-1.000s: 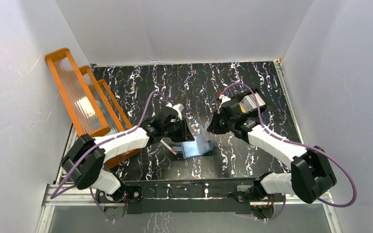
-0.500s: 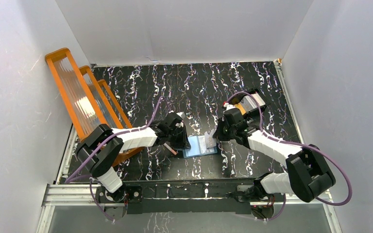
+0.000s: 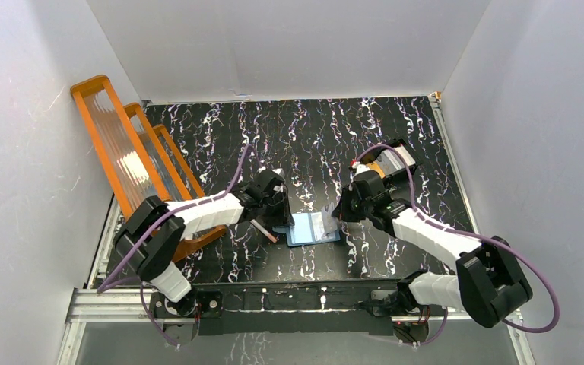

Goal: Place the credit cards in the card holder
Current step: Pick up the credit card from the storage box.

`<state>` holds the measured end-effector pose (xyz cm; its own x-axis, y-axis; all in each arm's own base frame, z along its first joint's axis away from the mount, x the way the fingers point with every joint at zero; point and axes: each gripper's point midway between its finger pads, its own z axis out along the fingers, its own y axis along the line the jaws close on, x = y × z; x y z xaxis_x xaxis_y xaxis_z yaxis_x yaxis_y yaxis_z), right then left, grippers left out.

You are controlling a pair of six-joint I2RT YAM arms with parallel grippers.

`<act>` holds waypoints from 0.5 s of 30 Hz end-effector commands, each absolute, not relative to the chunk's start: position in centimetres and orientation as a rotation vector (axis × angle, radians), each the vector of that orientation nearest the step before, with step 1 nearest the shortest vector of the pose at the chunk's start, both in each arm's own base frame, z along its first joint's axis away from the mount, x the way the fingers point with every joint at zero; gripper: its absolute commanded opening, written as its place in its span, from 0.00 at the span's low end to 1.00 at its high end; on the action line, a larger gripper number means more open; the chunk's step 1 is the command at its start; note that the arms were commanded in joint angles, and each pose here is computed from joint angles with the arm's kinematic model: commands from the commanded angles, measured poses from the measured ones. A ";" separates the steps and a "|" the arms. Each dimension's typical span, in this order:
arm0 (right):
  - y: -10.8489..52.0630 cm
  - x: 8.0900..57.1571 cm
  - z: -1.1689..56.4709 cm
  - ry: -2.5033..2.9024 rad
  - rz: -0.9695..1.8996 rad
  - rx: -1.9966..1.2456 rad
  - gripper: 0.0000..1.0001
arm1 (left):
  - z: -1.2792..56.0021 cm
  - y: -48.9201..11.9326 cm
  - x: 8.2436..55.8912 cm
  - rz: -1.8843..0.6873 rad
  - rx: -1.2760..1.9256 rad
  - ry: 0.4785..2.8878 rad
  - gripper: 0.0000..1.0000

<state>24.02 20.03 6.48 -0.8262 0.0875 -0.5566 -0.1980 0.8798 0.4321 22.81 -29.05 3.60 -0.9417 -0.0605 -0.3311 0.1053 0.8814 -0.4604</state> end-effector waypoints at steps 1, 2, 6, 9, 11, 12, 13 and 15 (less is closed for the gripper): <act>21.1 24.4 9.1 2.386 0.738 -0.103 0.00 | 9.7 -31.5 23.2 -0.937 0.088 2.561 0.25; 21.3 24.5 9.5 2.365 0.759 -0.105 0.00 | 10.2 -31.8 23.1 -0.972 0.084 2.544 0.25; 22.2 24.4 10.8 2.300 0.861 -0.111 0.00 | 12.6 -33.1 22.6 -1.139 0.059 2.491 0.26; 22.3 24.2 11.7 2.240 0.923 -0.096 0.00 | 15.2 -33.8 22.0 -1.260 0.053 2.440 0.29; 22.3 24.1 12.1 2.220 0.951 -0.080 0.00 | 16.3 -33.9 21.9 -1.292 0.041 2.418 0.32; 22.4 24.1 12.4 2.207 0.966 -0.079 0.00 | 16.7 -33.8 21.9 -1.296 0.040 2.412 0.33; 22.5 24.1 12.7 2.195 0.979 -0.080 0.00 | 16.8 -33.8 21.9 -1.293 0.042 2.410 0.34; 22.5 24.1 13.3 2.173 0.999 -0.071 0.00 | 16.3 -33.5 22.0 -1.259 0.034 2.422 0.35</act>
<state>23.27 21.41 10.06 -0.7817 0.1747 -0.5987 -0.2718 0.7686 0.5791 22.48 -33.56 14.40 -0.9173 -0.1521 -0.3679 0.1965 0.6308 -0.7506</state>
